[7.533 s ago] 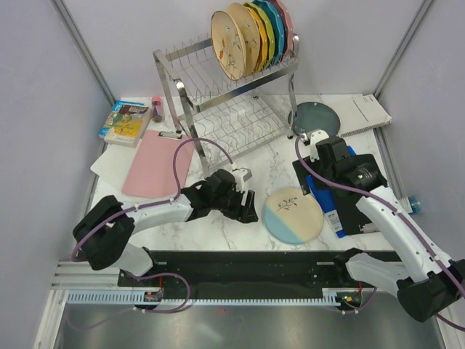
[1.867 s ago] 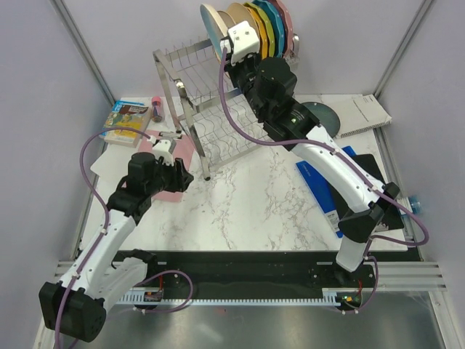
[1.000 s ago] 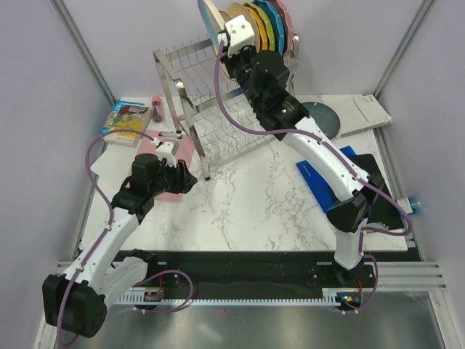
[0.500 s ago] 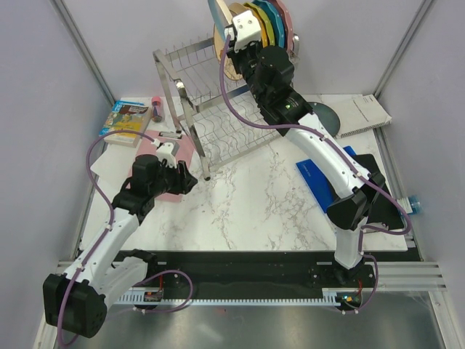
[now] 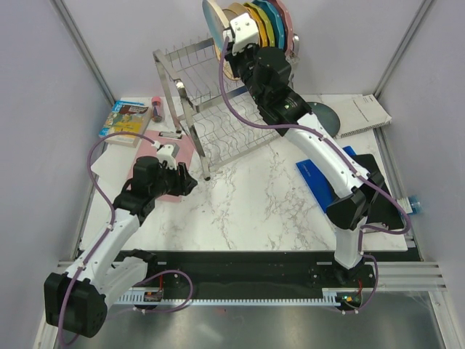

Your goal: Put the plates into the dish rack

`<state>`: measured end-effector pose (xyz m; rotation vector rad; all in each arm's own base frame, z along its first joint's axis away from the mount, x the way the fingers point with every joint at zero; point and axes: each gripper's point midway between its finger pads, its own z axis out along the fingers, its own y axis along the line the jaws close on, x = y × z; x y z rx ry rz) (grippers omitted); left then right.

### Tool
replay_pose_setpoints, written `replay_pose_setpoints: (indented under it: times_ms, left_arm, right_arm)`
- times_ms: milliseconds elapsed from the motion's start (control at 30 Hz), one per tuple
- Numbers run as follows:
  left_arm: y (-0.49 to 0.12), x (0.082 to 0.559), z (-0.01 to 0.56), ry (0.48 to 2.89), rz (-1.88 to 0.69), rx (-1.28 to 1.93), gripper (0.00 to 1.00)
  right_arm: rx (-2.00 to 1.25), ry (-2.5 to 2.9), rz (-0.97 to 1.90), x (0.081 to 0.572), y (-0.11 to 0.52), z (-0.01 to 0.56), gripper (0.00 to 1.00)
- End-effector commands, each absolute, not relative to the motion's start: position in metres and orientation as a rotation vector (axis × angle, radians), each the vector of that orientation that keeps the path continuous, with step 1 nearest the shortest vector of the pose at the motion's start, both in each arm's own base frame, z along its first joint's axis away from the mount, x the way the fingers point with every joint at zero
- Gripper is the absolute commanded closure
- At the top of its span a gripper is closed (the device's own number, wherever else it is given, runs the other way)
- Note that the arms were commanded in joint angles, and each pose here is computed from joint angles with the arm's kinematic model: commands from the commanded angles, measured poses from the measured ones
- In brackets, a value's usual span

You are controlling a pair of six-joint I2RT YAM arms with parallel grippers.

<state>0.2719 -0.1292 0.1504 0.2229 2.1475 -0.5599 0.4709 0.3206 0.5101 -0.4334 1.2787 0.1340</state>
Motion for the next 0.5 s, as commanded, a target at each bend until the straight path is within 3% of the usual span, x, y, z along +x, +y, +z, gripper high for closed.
replay_pose_setpoints:
  times_ms: [0,467]
  left_arm:
    - [-0.131,0.275,0.154,2.119,-0.586,0.200,0.44]
    - [-0.129,0.277,0.146,2.141,-0.577,0.191,0.44]
  right_arm:
    - [-0.345,1.128,0.212,0.457,0.315,0.564,1.00]
    - [-0.368,1.168,0.185,0.485,0.332,0.533,1.00]
